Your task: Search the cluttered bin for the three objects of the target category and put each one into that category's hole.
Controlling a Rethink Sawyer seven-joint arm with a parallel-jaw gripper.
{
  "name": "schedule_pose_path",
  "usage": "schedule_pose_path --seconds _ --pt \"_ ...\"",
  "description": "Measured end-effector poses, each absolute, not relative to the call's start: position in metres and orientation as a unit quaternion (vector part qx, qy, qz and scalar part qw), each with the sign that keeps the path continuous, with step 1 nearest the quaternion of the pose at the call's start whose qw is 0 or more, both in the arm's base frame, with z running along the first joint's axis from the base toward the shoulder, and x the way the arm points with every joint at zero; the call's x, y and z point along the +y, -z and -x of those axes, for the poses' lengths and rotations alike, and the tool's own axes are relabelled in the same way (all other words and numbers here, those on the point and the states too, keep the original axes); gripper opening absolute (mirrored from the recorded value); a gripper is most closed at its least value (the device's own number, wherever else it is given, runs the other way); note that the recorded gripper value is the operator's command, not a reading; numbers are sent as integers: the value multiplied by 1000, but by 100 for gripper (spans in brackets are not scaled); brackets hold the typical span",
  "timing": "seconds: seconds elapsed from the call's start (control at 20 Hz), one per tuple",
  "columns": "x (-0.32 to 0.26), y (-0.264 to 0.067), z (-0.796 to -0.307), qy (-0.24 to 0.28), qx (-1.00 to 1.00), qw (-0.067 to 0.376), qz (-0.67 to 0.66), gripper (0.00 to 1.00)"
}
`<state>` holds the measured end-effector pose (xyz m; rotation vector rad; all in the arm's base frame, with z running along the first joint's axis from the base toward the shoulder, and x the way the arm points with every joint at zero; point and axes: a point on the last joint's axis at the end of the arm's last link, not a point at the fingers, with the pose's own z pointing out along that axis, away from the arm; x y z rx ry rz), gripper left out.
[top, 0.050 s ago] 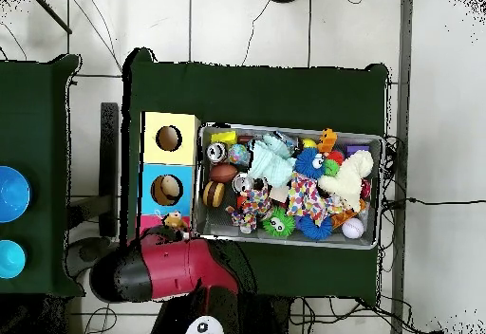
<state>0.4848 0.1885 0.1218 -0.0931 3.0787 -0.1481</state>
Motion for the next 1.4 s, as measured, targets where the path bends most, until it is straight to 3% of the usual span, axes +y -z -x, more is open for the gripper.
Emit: schedule_pose_path --seconds 0.65,1.4 --pt "203 -103 -449 53 999 -1 -4 0" --pt "205 -99 -452 47 999 -7 -24 0"
